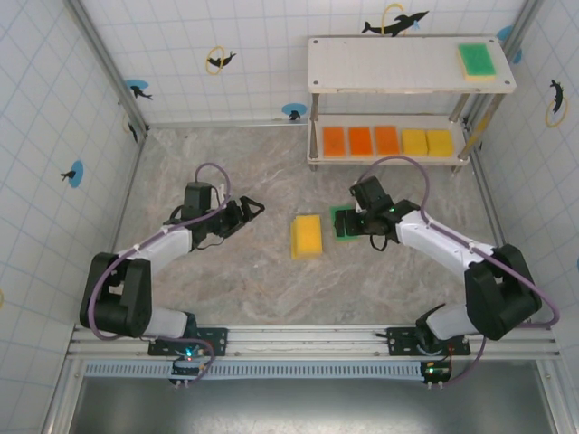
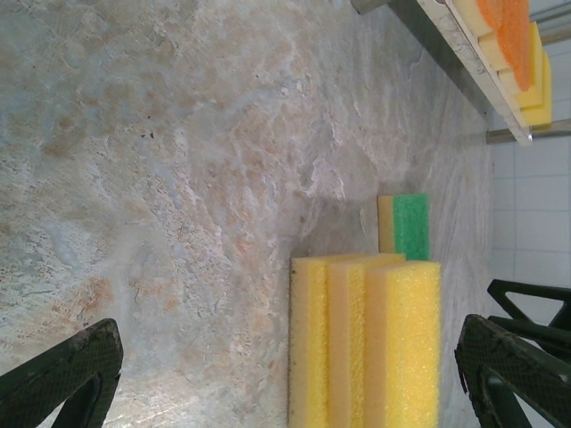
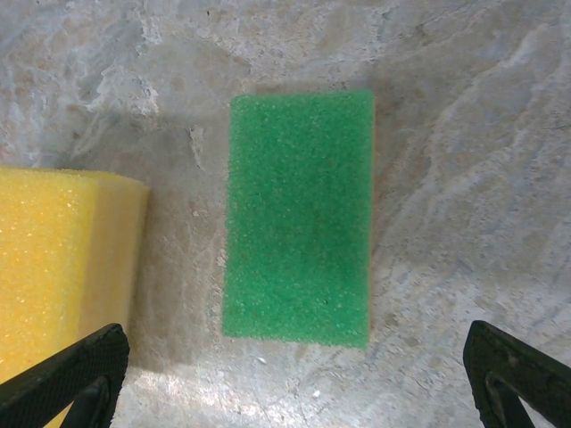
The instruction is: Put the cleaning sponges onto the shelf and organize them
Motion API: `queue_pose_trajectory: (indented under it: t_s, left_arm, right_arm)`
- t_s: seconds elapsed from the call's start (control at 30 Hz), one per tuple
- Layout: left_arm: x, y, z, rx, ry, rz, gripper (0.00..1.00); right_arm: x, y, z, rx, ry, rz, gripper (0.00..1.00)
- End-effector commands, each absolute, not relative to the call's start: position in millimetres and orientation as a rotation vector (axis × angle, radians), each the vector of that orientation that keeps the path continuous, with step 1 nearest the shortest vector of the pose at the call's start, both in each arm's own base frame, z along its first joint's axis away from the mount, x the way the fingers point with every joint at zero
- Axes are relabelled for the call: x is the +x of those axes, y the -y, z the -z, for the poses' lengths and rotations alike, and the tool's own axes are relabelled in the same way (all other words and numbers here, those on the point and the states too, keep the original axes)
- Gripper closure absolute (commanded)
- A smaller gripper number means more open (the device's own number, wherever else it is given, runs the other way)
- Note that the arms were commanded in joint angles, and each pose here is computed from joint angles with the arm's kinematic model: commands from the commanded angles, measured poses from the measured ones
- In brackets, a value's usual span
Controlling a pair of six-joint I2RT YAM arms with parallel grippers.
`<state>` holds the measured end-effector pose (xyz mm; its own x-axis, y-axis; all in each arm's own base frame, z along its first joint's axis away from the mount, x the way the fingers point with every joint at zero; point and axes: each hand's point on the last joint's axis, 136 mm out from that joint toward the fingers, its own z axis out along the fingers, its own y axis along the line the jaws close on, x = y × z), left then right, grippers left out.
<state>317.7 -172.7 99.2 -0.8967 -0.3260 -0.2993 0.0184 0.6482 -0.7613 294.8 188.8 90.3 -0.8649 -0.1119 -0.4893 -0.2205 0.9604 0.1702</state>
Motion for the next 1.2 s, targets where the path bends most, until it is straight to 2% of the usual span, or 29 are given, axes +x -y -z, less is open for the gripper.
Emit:
queue_pose_trajectory:
  t_s: [0.0,0.63,1.17]
  left_arm:
    - [318.5,168.4,-105.9,-0.247,-2.444,1.116,0.02]
    - [314.7,164.7,-109.3,-0.285,-2.446,1.097,0.02]
    - [314.2,165.4,-109.5,-0.29,-2.45,1.093,0.02]
  right_arm:
    - [303.3,-191.0,-82.3,-0.212,-2.591,-0.278,0.01]
    - [307.3,-206.9,-29.8,-0.201,-2.653,-0.279,0.01]
    - [300.5,-204.5,-2.1,-0.241,-2.704,-0.154,0.01]
